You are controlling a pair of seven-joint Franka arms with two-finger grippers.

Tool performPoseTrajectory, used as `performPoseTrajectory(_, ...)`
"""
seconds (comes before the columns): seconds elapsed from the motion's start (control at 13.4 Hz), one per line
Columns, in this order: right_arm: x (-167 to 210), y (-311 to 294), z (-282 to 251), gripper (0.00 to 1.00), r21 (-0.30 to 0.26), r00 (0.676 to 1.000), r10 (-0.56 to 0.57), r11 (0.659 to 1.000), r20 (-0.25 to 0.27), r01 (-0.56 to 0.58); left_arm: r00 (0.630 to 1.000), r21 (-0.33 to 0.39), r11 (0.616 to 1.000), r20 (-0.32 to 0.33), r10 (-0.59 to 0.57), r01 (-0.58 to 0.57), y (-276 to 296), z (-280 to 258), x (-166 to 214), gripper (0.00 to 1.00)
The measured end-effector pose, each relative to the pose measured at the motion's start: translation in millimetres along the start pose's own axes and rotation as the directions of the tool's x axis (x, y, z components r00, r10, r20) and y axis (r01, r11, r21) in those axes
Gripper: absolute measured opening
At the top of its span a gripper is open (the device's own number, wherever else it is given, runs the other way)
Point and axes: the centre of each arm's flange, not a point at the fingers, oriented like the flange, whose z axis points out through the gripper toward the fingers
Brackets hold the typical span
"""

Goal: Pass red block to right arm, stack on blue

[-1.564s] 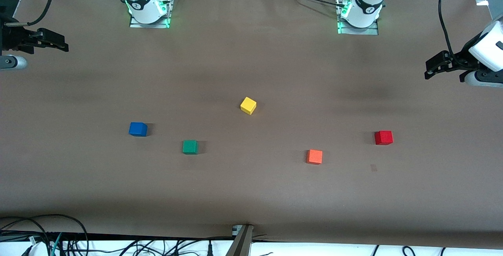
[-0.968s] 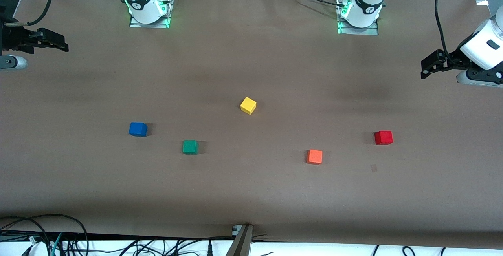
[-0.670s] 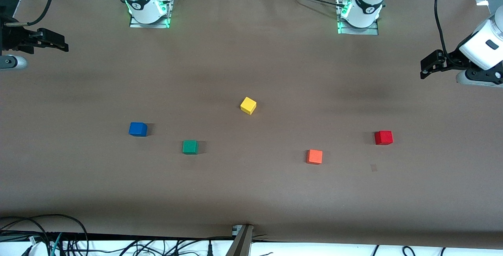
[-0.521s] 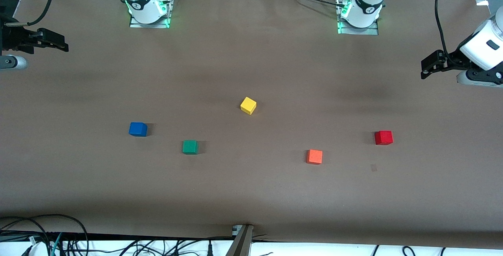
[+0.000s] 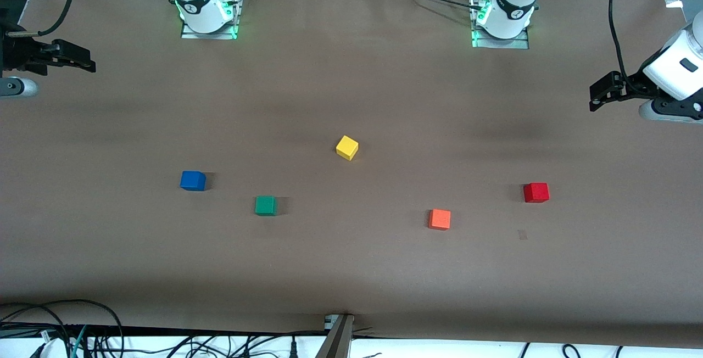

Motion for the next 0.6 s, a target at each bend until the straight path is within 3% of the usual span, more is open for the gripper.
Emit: performPoseTrajectory(0.6,0.0,0.2,0.0,1.0,0.0,1.0,0.0,1.0,0.0,0.0,0.999,-0.002,1.0,0.036,-0.018,0.018,0.1,3.1,-3.9,1.0)
